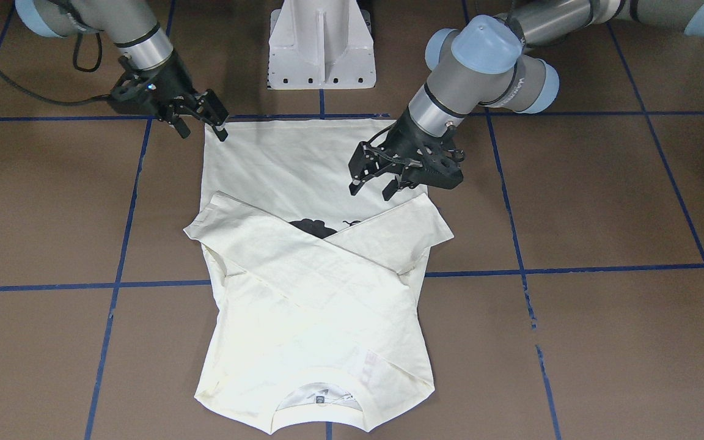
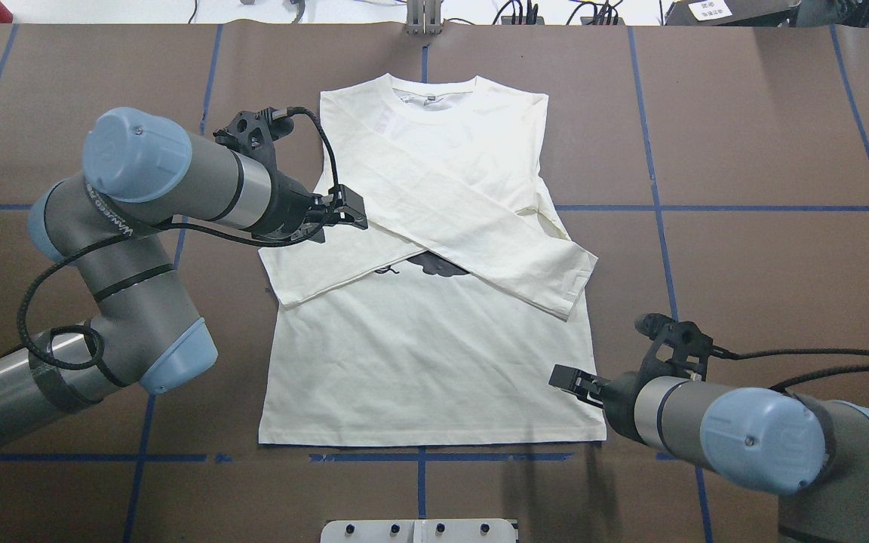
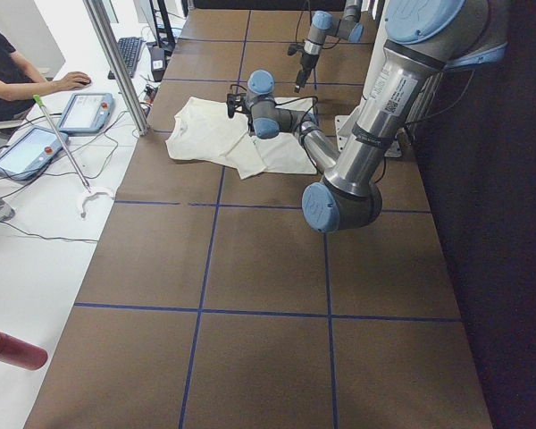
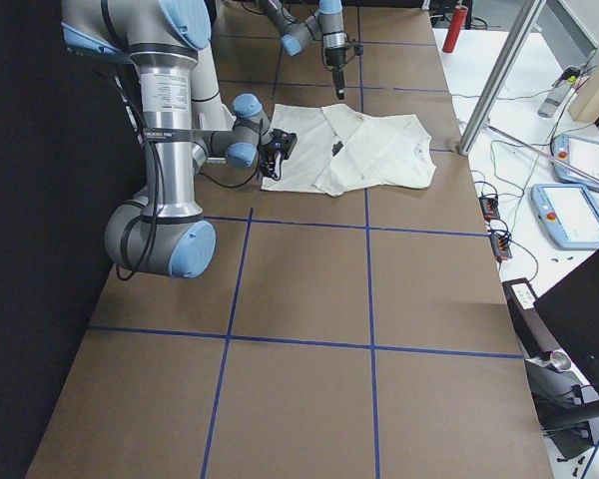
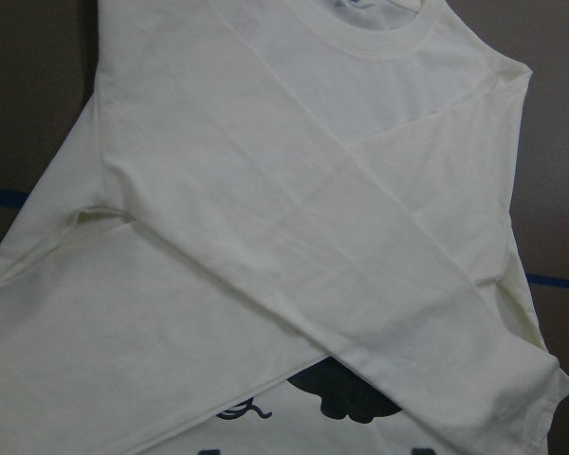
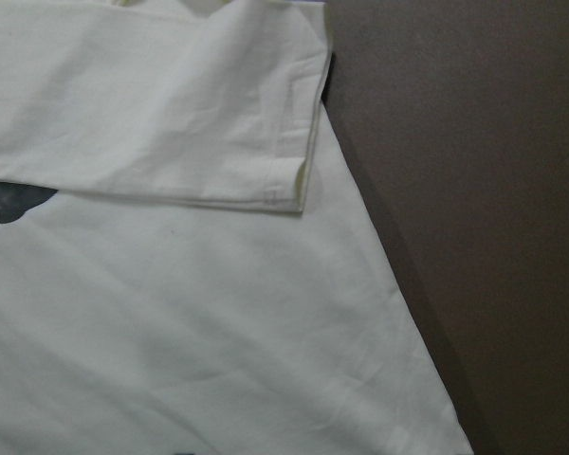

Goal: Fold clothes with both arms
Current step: 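Release the sleeve with the left gripper while the right gripper moves to the hem, then grasp the hem corners nearest the robot with both grippers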

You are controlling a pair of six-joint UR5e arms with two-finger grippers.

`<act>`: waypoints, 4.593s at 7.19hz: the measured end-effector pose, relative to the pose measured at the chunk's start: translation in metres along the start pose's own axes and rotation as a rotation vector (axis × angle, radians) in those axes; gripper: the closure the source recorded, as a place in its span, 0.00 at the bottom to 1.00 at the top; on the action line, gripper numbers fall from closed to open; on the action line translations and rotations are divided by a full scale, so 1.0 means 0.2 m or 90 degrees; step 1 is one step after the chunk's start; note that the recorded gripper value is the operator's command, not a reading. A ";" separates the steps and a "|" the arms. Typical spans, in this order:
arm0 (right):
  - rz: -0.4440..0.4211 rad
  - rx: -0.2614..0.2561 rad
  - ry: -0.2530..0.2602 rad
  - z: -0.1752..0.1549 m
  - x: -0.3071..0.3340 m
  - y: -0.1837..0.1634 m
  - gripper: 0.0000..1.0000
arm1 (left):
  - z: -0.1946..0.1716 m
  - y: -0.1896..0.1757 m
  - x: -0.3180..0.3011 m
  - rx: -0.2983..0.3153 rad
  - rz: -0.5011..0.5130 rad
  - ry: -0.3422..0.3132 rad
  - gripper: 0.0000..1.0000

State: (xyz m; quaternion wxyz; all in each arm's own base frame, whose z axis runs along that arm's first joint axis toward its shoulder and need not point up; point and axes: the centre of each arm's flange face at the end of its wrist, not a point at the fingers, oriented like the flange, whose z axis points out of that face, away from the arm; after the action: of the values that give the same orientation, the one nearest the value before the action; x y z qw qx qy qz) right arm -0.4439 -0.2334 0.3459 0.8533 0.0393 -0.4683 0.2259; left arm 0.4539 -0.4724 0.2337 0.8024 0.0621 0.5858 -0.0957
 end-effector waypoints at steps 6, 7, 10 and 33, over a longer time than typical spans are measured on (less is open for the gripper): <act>0.032 0.038 0.095 0.15 0.15 0.24 0.39 | 0.02 -0.01 -0.03 0.000 -0.007 -0.008 0.20; 0.030 0.039 0.101 0.17 0.16 0.25 0.56 | 0.02 -0.01 -0.03 0.000 -0.008 -0.009 0.20; 0.028 0.041 0.107 0.19 0.18 0.25 1.00 | 0.03 -0.01 -0.04 0.000 -0.009 -0.011 0.20; 0.031 0.034 0.066 0.04 0.08 0.20 1.00 | 0.10 1.21 -0.52 -0.029 -0.155 -0.235 1.00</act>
State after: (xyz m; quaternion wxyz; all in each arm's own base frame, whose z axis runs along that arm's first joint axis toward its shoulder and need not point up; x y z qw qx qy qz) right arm -0.4590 -0.1943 0.3577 0.8695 0.0389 -0.4180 0.2604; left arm 0.4960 -0.2333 0.3347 0.8799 -0.0453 0.4339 -0.1884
